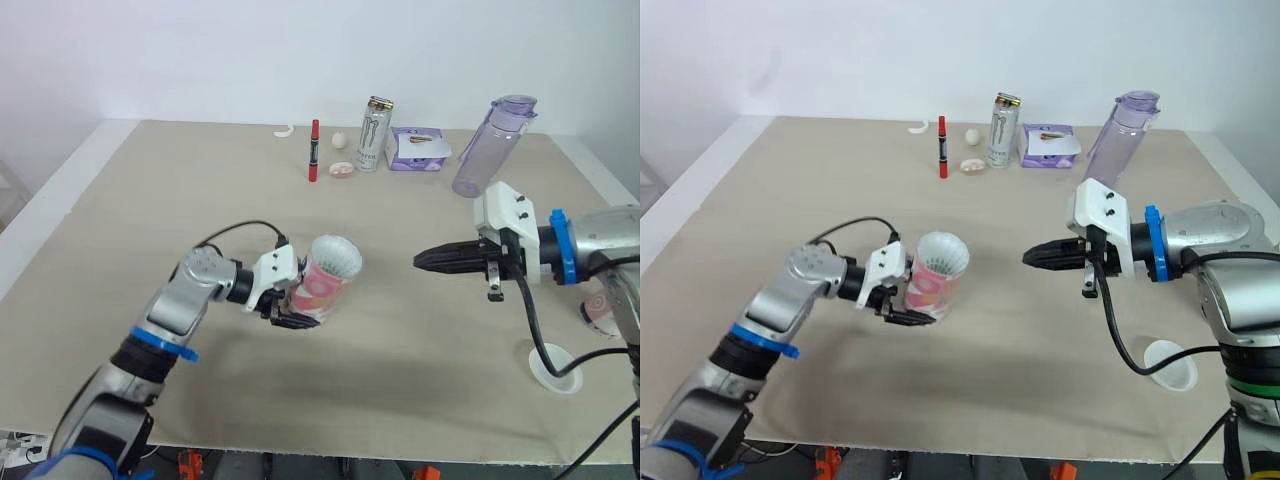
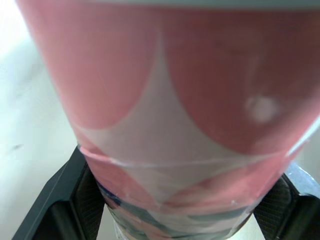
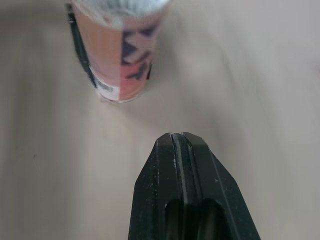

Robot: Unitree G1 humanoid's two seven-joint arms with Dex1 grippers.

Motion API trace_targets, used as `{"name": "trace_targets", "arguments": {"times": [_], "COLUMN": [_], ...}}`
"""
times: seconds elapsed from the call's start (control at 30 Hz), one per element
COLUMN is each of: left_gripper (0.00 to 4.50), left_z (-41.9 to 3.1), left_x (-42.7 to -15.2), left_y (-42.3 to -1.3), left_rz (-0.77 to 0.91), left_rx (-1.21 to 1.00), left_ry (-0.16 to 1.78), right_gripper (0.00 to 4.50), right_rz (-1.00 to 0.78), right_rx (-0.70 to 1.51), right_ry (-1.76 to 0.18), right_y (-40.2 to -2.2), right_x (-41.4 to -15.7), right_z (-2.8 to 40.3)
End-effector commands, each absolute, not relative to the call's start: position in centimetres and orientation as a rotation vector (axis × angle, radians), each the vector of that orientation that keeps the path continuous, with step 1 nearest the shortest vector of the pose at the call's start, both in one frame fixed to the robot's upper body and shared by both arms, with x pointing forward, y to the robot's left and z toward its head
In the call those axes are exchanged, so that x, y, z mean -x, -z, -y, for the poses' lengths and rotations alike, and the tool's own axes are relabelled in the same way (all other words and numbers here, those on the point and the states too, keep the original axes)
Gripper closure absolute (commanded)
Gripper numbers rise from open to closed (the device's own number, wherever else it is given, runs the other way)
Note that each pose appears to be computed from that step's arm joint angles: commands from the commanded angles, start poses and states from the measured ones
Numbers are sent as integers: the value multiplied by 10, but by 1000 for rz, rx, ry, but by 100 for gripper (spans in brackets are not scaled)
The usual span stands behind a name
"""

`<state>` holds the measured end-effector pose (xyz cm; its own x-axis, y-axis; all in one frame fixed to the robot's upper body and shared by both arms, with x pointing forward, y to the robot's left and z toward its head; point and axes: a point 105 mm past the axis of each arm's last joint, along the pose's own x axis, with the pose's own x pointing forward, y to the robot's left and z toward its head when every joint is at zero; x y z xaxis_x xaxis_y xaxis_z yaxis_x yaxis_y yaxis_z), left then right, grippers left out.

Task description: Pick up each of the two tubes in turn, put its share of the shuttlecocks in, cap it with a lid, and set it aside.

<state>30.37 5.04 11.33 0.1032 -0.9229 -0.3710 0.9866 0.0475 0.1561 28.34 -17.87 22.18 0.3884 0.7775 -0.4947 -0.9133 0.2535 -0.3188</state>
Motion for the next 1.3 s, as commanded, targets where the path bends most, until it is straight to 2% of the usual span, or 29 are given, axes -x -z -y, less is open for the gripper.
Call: {"name": "trace_targets", "arguments": {"times": [0.03, 0.13, 0.33, 0.5, 0.7, 0.93, 1.3], "left_gripper": [89, 89, 89, 89, 89, 89, 89], "left_z": [-34, -21, -6, 0, 8, 8, 5], "left_x": [-299, -293, -288, -280, -269, -264, -266], "left_y": [-125, -120, -106, -101, -102, -101, -93], "left_rz": [-27, 37, 62, 47, 27, 19, -8], "left_rx": [-382, -319, -326, -287, -238, -249, -316], "left_ry": [1471, 1482, 1523, 1567, 1626, 1651, 1639], "right_gripper": [439, 439, 439, 290, 15, 6, 6], "right_rz": [-229, -289, -473, -629, -749, -784, -795], "right_rx": [653, 653, 601, 590, 585, 726, 866], "right_ry": [-1142, -1116, -1006, -899, -847, -904, -996], "right_y": [-232, -225, -207, -188, -165, -155, -141], "right_x": [-276, -272, -262, -250, -237, -234, -246], "right_z": [185, 200, 249, 294, 326, 345, 355]}}
